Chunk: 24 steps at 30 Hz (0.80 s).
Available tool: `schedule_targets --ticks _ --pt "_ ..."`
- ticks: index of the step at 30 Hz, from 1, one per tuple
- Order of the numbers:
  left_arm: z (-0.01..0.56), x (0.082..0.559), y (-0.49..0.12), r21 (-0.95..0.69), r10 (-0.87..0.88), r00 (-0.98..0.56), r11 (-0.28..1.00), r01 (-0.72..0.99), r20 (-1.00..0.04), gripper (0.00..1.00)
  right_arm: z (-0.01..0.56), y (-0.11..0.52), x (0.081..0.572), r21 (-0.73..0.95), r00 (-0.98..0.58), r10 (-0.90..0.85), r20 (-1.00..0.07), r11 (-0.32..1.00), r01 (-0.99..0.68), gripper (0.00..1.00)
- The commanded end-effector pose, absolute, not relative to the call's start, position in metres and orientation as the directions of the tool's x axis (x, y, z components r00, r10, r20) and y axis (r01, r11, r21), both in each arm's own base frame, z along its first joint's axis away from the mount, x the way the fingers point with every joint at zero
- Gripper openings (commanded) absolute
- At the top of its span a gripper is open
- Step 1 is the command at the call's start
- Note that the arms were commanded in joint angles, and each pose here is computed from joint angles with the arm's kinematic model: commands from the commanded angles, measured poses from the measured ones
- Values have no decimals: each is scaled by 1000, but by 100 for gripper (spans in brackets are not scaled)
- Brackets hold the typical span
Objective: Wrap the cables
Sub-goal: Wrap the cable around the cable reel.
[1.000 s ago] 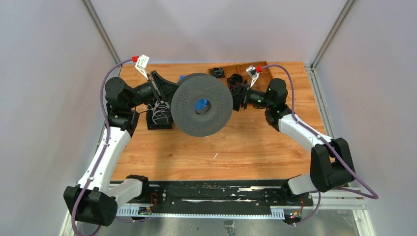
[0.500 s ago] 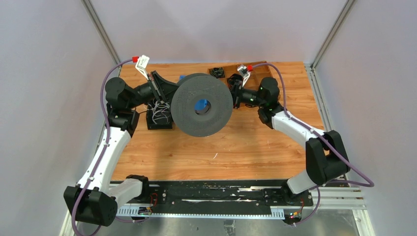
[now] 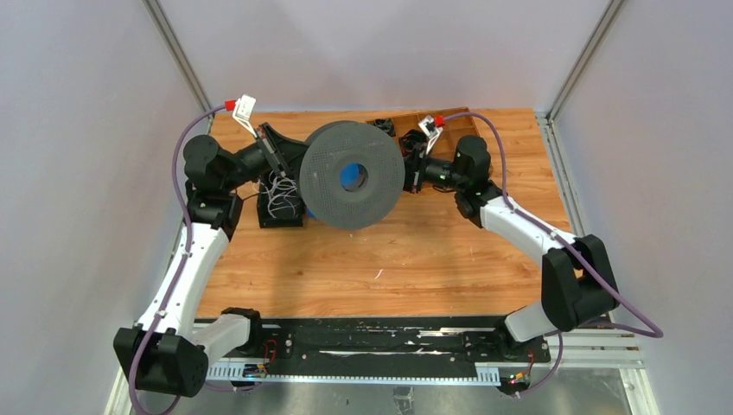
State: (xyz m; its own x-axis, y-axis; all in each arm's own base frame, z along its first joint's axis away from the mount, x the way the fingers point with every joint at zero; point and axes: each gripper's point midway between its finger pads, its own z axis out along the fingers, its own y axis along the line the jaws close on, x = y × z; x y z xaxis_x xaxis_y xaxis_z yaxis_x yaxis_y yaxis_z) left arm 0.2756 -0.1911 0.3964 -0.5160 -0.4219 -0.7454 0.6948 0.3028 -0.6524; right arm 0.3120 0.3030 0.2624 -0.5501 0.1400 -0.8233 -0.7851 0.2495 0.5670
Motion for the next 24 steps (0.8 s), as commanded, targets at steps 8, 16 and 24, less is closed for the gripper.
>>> schedule_targets --ticks 8,16,24 --pt "425 327 -157 -653 -550 -371 513 557 -748 0 236 292 297 516 -530 51 -846 326 -792 1" --pt "413 353 -135 -647 -568 -313 630 429 -761 0 255 308 282 489 -496 35 -868 244 -838 1" --pt "396 370 -120 -688 -620 -300 665 289 -725 0 263 342 257 395 -409 -45 -911 187 -900 1"
